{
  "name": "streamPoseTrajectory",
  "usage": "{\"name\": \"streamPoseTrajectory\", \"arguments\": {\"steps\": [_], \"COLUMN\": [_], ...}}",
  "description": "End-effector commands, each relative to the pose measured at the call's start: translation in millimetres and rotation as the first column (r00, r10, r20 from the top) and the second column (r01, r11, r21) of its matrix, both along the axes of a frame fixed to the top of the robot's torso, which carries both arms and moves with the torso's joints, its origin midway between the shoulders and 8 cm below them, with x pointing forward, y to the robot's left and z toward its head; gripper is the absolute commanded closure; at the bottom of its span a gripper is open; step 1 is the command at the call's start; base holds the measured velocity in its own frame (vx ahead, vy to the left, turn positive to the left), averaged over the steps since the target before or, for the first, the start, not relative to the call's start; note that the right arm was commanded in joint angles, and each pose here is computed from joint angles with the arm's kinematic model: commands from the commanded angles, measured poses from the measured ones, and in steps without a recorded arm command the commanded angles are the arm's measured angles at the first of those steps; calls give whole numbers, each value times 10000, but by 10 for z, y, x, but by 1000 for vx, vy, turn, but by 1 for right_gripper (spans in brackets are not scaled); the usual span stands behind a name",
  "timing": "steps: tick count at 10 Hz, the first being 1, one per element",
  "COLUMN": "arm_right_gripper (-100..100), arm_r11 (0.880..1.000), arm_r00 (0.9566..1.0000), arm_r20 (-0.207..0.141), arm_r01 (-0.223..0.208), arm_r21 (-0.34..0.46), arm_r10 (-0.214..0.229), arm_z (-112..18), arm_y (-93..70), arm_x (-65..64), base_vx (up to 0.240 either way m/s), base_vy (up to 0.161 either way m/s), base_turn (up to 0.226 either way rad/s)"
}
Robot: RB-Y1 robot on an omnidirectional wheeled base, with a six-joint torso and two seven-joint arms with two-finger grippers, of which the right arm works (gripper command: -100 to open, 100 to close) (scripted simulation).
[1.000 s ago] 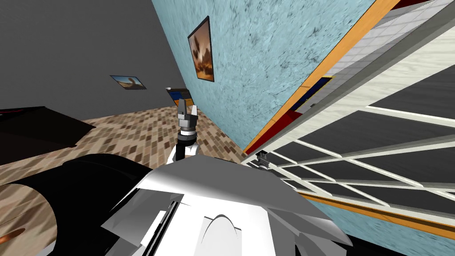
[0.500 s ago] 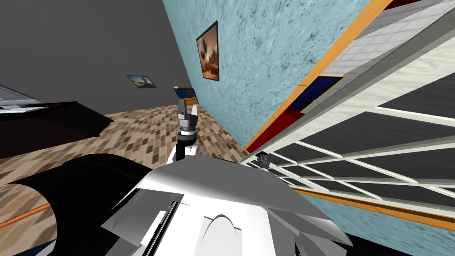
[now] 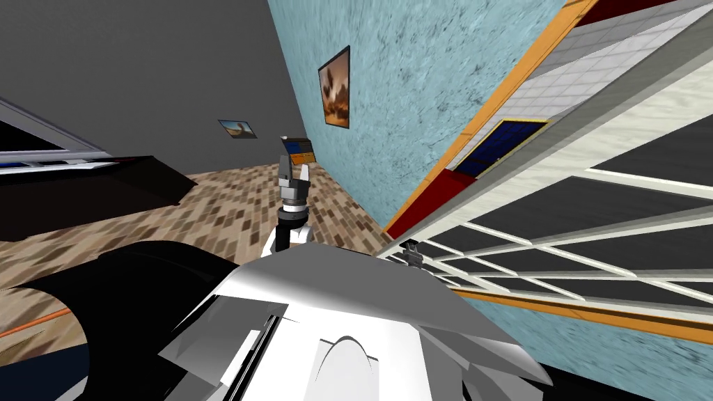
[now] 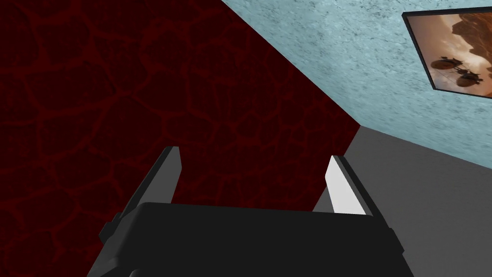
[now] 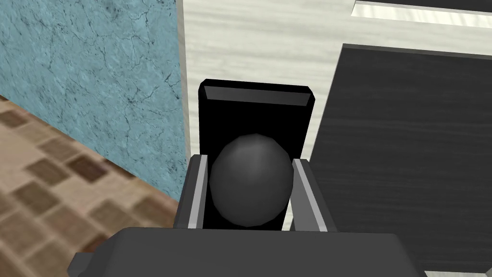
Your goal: Pull the door open
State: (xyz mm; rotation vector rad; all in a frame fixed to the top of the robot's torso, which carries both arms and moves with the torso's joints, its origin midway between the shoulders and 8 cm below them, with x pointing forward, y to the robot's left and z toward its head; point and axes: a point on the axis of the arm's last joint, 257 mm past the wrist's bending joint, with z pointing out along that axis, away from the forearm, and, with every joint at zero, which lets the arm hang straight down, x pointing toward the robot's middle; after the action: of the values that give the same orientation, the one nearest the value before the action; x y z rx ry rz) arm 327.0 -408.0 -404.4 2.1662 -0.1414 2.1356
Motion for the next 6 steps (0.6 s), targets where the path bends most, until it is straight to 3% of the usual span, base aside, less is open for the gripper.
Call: {"name": "streamPoseTrajectory", "arguments": {"steps": [1, 6], "arm_right_gripper": [100, 100], "arm_r11": [9998, 9965], "arm_r00": [9998, 9964], "arm_r20": [59, 134], "arm_r01": [-213, -831], "arm_r21": [17, 9], "arm_r10": [213, 831], "arm_z": [12, 39], "arm_y": [25, 45], "arm_x": [-67, -273], "base_vx": [-245, -218], "base_vy": [-11, -50], "base_turn": [146, 122]}}
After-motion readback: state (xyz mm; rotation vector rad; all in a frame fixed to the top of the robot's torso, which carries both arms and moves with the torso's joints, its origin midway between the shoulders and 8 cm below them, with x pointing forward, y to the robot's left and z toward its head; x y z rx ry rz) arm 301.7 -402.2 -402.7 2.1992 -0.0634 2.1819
